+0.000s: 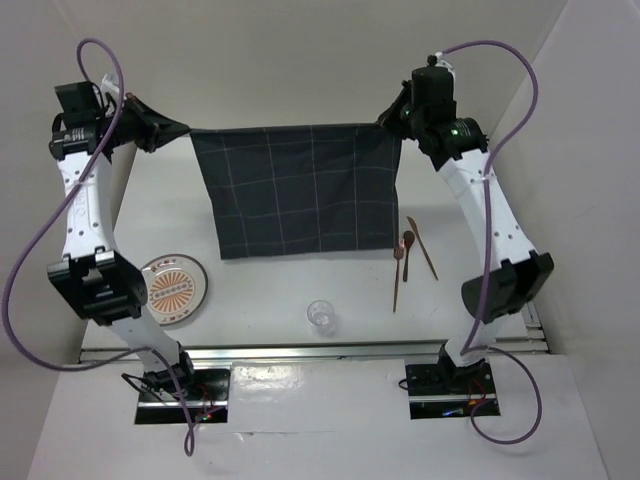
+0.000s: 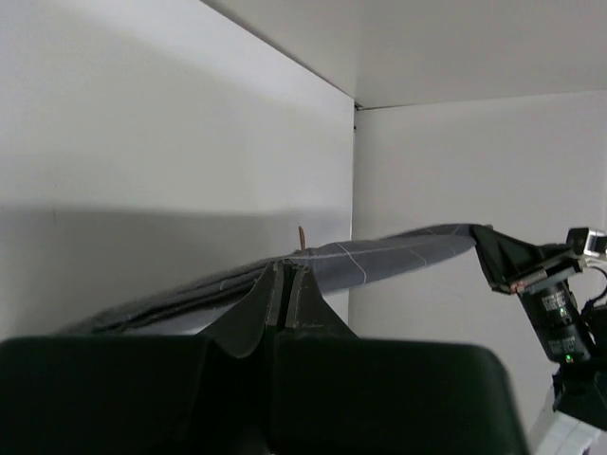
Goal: Set the dinner table for one person
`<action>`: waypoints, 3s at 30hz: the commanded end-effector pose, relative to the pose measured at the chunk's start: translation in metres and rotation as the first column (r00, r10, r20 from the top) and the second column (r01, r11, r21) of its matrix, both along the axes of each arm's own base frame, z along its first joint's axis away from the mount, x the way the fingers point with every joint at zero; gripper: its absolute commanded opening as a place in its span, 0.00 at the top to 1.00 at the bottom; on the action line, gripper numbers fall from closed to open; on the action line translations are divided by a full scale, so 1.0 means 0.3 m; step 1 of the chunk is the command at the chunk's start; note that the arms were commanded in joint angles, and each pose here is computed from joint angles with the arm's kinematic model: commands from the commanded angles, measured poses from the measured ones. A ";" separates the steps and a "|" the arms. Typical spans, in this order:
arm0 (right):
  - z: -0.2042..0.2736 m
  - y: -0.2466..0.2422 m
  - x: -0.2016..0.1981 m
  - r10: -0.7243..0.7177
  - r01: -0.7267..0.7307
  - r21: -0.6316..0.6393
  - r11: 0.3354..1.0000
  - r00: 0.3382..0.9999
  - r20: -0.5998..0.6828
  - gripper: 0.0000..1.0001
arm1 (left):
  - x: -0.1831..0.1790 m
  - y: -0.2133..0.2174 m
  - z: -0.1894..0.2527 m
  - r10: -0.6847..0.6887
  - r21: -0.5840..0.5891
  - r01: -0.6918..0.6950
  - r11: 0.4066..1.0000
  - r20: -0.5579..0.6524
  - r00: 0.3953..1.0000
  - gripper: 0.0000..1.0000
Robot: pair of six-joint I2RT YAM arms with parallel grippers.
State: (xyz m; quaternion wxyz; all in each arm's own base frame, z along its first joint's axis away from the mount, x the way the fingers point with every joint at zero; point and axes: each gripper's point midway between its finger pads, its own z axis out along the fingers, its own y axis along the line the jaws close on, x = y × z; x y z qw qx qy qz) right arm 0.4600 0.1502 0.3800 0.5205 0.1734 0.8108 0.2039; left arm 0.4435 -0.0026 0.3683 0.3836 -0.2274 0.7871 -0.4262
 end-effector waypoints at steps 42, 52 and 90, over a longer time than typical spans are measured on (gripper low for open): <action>-0.774 0.093 -0.190 0.189 -0.237 -0.058 0.970 0.880 -0.435 1.00 | -0.149 -0.203 -0.749 -0.077 0.163 0.159 0.974 -0.424 0.902 1.00; -1.084 0.062 -0.165 0.073 -0.206 -0.136 0.969 0.767 -0.637 1.00 | -0.211 -0.329 -1.034 -0.060 0.258 0.268 0.928 -0.607 0.792 1.00; -1.267 0.025 -0.302 -0.027 -0.150 -0.188 0.971 0.707 -0.706 1.00 | -0.229 -0.240 -1.160 0.061 0.379 0.283 0.881 -0.683 0.728 1.00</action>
